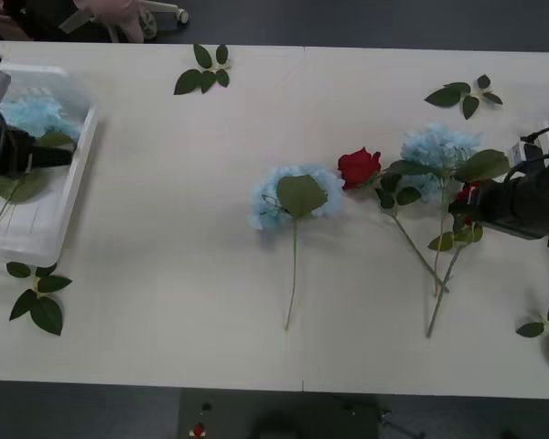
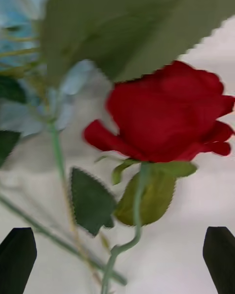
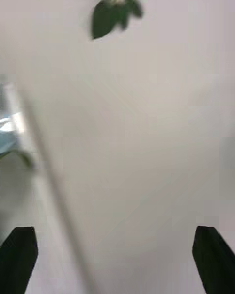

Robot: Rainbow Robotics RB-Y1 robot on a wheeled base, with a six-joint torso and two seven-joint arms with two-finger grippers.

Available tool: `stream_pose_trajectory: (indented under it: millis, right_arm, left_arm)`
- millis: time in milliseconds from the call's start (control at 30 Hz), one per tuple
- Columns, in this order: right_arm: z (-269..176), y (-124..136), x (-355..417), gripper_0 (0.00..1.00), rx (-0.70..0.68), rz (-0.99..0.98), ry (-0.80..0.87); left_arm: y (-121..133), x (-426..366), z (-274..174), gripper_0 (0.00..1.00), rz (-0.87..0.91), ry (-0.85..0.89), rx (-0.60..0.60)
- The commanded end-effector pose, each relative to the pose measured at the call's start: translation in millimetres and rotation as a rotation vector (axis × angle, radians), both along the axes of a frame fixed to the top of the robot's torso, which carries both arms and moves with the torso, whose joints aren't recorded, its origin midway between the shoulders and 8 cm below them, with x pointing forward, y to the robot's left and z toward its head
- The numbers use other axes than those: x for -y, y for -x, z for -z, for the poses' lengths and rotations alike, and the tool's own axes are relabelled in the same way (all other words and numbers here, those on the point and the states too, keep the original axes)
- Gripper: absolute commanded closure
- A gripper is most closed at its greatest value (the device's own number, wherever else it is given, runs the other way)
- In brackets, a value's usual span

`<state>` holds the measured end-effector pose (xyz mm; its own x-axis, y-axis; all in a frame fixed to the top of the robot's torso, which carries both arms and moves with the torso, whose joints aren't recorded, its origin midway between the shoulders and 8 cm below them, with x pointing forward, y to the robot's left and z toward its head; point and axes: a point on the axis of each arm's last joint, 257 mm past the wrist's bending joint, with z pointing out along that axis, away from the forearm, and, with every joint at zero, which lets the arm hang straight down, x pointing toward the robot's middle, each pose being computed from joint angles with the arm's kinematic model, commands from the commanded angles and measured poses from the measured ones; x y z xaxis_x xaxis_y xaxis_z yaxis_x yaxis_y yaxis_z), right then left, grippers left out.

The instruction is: Put the red flowers into the right box and the blue flowers into the left box

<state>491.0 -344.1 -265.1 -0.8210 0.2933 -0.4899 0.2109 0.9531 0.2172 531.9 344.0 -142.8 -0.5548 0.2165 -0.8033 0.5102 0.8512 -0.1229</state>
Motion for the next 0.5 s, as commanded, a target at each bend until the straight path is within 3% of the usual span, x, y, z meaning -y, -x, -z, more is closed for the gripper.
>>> stream_pose_trajectory:
  millis: [33, 200, 333, 400, 500]
  right_arm:
    - [29, -8, 2, 0.0, 0.004, 0.044, -0.028]
    - [48, -12, 1, 0.0, 0.001, 0.031, -0.003]
    - [53, -14, -4, 0.02, 0.002, 0.034, -0.018]
    - [52, -16, -8, 0.17, 0.005, 0.03, -0.022]
    - [54, -17, -10, 0.52, 0.008, 0.028, -0.018]
  left_arm:
    - [-15, 47, -31, 0.04, 0.029, 0.118, 0.055]
    - [-29, 92, -13, 0.04, 0.074, 0.063, 0.095]
    - [-24, 119, 3, 0.04, 0.082, -0.002, 0.095]
    - [-18, 135, 11, 0.04, 0.081, -0.032, 0.097]
    - [-2, 173, 26, 0.04, 0.066, -0.024, 0.079]
